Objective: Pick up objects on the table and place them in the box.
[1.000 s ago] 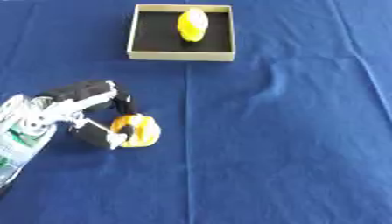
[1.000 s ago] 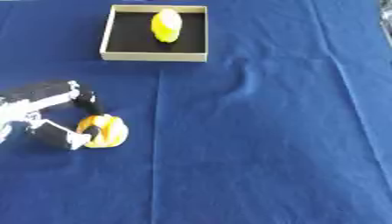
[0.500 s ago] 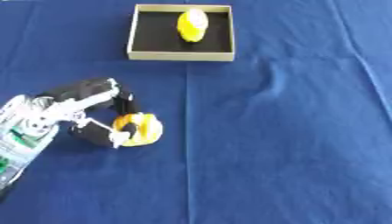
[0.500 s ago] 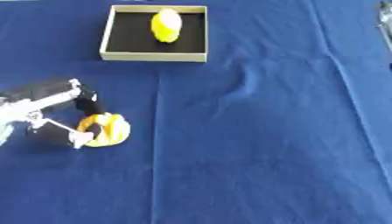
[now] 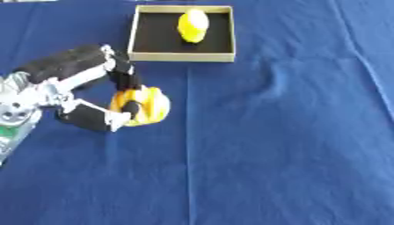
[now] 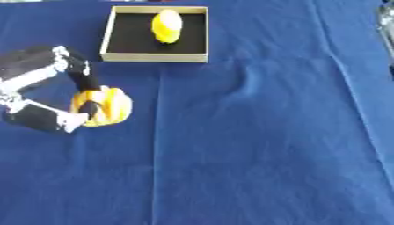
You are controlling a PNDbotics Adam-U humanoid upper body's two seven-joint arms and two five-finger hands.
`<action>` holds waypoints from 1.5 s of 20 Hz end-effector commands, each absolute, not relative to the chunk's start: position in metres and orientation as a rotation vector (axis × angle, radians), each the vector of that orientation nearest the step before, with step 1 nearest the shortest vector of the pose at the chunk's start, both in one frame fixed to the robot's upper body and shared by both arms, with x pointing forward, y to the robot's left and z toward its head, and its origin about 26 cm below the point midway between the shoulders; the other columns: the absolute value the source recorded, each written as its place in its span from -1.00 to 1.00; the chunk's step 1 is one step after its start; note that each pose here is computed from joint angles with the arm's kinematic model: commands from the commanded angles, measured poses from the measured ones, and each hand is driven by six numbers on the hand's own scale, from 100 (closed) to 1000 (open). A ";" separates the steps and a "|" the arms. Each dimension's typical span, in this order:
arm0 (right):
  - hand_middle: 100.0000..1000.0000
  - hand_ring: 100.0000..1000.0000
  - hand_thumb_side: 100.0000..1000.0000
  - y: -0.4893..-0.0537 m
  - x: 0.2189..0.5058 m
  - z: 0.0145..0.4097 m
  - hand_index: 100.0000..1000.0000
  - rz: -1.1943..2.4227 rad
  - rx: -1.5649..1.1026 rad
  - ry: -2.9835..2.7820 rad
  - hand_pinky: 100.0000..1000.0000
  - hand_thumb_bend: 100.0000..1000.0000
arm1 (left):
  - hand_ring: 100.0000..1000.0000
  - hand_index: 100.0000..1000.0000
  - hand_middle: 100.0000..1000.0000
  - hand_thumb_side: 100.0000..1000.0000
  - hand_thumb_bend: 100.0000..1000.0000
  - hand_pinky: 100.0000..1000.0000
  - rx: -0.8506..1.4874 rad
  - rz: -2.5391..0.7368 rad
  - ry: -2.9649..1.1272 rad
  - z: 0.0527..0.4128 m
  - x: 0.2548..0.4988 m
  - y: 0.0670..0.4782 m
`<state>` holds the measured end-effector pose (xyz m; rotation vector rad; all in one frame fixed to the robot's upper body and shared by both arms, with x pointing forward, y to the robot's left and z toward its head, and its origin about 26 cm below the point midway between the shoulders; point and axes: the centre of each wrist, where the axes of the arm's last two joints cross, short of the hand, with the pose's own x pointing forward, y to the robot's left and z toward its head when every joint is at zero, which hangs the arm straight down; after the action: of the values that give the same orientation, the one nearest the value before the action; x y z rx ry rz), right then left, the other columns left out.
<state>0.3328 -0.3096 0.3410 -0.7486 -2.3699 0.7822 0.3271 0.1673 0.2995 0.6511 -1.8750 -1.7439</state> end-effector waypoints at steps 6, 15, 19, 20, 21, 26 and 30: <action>0.72 0.88 0.36 -0.310 0.329 0.351 0.81 0.793 -0.758 -2.400 0.79 -1.00 | 0.03 -0.12 -0.15 -1.00 -1.00 0.28 0.772 -1.601 -2.103 0.351 0.343 0.193; 0.72 0.88 0.33 -0.298 0.320 0.362 0.81 0.800 -0.723 -2.485 0.79 -1.00 | 0.04 -0.12 -0.14 -1.00 -1.00 0.28 0.903 -1.366 -2.104 0.347 0.433 0.215; 0.71 0.88 0.32 -0.294 0.318 0.366 0.80 0.789 -0.707 -2.514 0.79 -1.00 | 0.04 -0.11 -0.14 -1.00 -1.00 0.28 0.966 -1.331 -2.091 0.337 0.457 0.216; 0.71 0.88 0.31 -0.293 0.317 0.367 0.80 0.785 -0.702 -2.523 0.79 -1.00 | 0.04 -0.11 -0.14 -1.00 -1.00 0.28 0.974 -1.318 -2.083 0.333 0.463 0.216; 0.71 0.88 0.31 -0.292 0.316 0.368 0.80 0.782 -0.698 -2.532 0.79 -1.00 | 0.04 -0.11 -0.13 -1.00 -1.00 0.28 0.984 -1.307 -2.077 0.329 0.467 0.217; 0.71 0.87 0.26 -0.286 0.311 0.376 0.80 0.756 -0.673 -2.592 0.79 -1.00 | 0.05 -0.10 -0.13 -1.00 -1.00 0.29 1.035 -1.254 -2.029 0.308 0.487 0.221; 0.71 0.87 0.27 -0.279 0.308 0.379 0.80 0.750 -0.642 -2.630 0.79 -1.00 | 0.06 -0.09 -0.12 -1.00 -1.00 0.30 1.060 -1.183 -2.019 0.295 0.496 0.229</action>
<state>0.3159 -0.2796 0.3690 -0.6310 -2.5880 0.7497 0.4958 0.2247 0.2809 1.0159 -1.9892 -1.2188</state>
